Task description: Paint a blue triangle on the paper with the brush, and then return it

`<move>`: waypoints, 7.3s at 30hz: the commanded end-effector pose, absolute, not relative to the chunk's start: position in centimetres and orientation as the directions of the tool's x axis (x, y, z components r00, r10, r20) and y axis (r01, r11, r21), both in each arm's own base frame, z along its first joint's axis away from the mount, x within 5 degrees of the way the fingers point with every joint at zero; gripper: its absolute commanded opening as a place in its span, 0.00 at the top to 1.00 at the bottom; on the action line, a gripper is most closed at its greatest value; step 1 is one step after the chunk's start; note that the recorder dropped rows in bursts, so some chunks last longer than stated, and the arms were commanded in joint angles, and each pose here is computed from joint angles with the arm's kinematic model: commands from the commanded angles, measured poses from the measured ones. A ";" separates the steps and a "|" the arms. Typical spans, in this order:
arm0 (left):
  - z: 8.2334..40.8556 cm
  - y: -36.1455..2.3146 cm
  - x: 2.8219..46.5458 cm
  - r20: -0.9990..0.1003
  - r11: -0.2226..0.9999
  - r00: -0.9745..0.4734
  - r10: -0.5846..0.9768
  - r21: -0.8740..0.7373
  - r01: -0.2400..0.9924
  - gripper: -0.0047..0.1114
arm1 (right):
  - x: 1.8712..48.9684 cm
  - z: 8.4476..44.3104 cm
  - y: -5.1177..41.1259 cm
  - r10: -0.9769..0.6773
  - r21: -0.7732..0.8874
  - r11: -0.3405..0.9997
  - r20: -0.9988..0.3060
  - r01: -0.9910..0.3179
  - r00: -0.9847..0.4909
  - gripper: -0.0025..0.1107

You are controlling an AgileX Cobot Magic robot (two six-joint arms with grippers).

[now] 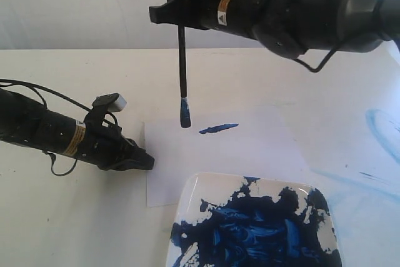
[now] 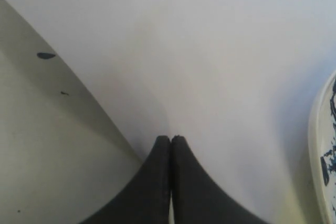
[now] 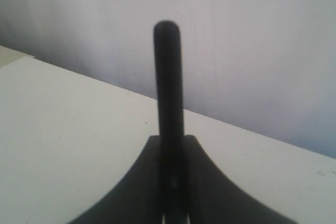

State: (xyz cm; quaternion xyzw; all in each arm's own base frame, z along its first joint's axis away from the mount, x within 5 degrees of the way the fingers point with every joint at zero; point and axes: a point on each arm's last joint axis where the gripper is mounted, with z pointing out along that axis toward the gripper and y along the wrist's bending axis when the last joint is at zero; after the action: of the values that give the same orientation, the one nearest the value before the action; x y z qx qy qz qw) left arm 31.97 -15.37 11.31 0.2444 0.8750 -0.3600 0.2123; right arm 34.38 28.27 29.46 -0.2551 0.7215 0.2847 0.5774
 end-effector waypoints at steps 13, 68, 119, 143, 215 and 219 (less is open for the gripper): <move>11.0 -15.2 32.0 -0.547 0.644 -0.784 0.294 -0.493 0.586 0.96 | 30.3 28.5 26.8 0.084 0.128 0.952 -0.983 -0.277 -0.165 0.98; 11.0 -15.2 32.0 -0.547 0.644 -0.784 0.294 -0.493 0.586 0.96 | 30.7 25.8 26.7 0.178 0.208 0.972 -0.957 -0.113 -0.228 0.98; 11.0 -15.2 32.0 -0.547 0.644 -0.784 0.294 -0.493 0.586 0.96 | 27.8 25.9 25.0 0.103 0.043 0.972 -0.962 0.230 -0.254 0.98; 11.0 -15.2 32.0 -0.547 0.644 -0.784 0.294 -0.492 0.585 0.96 | 28.4 36.9 20.7 -0.010 0.039 0.915 -0.993 -0.402 -0.118 0.98; 15.1 -17.6 32.5 -0.639 0.654 -0.717 0.279 -0.420 0.629 0.96 | 36.0 30.3 18.3 -0.075 0.208 0.676 -0.935 -0.707 -0.346 0.98; 13.8 -17.6 32.4 -0.612 0.660 -0.736 0.290 -0.429 0.617 0.96 | 36.0 30.3 18.3 -0.075 0.208 0.676 -0.935 -0.707 -0.346 0.98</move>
State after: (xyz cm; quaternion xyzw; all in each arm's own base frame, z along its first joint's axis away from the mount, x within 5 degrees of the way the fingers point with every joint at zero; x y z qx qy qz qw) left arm 32.64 -17.53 14.49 0.2508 0.8729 -0.3254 0.2630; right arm 35.85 18.51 30.01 -0.2575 0.7627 0.3123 0.5044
